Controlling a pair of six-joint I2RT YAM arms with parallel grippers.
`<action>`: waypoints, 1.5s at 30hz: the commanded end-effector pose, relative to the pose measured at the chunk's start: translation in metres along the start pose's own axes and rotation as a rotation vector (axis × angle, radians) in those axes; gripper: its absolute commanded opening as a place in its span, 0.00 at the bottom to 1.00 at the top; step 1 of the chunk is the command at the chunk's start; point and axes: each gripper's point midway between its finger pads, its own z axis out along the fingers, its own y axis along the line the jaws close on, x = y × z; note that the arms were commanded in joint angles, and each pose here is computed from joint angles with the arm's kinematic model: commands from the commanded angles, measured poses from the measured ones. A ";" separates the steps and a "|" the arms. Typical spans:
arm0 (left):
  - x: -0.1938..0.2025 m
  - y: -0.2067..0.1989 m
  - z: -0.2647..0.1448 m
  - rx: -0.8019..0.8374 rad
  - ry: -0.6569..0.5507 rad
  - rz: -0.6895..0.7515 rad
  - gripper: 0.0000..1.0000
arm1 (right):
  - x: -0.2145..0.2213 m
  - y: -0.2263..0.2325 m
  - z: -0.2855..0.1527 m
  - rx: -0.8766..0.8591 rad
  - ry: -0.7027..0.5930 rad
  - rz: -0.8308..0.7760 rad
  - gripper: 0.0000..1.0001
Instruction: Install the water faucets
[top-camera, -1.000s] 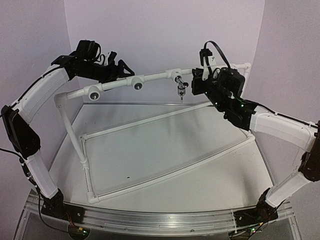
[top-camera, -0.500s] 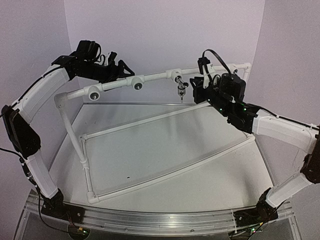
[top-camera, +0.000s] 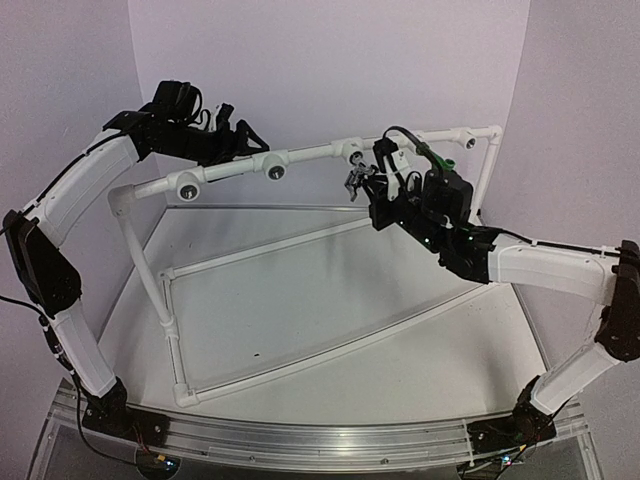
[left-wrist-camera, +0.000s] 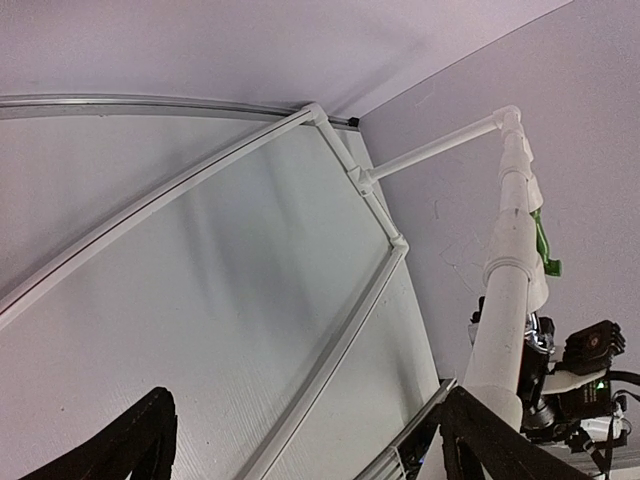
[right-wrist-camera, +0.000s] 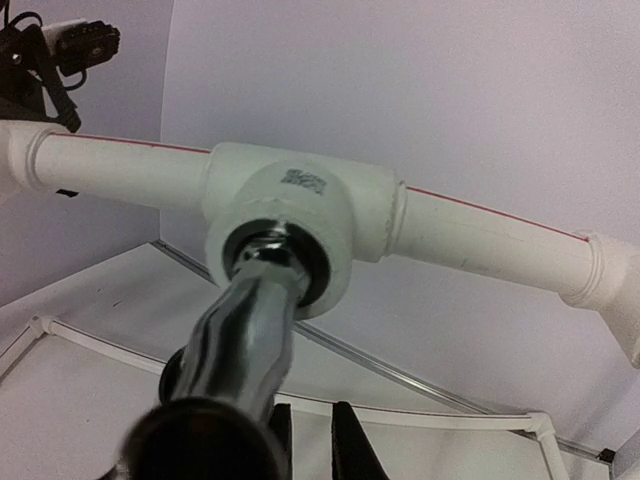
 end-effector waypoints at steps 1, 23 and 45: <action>0.003 -0.006 -0.009 0.008 0.004 0.017 0.90 | -0.022 0.018 -0.008 -0.017 -0.084 0.010 0.13; 0.004 -0.004 -0.008 0.004 0.002 0.018 0.90 | -0.071 0.044 -0.010 -0.029 -0.183 0.104 0.19; 0.002 -0.002 -0.003 0.012 0.015 0.016 0.91 | -0.114 0.002 -0.017 0.129 -0.235 0.198 0.20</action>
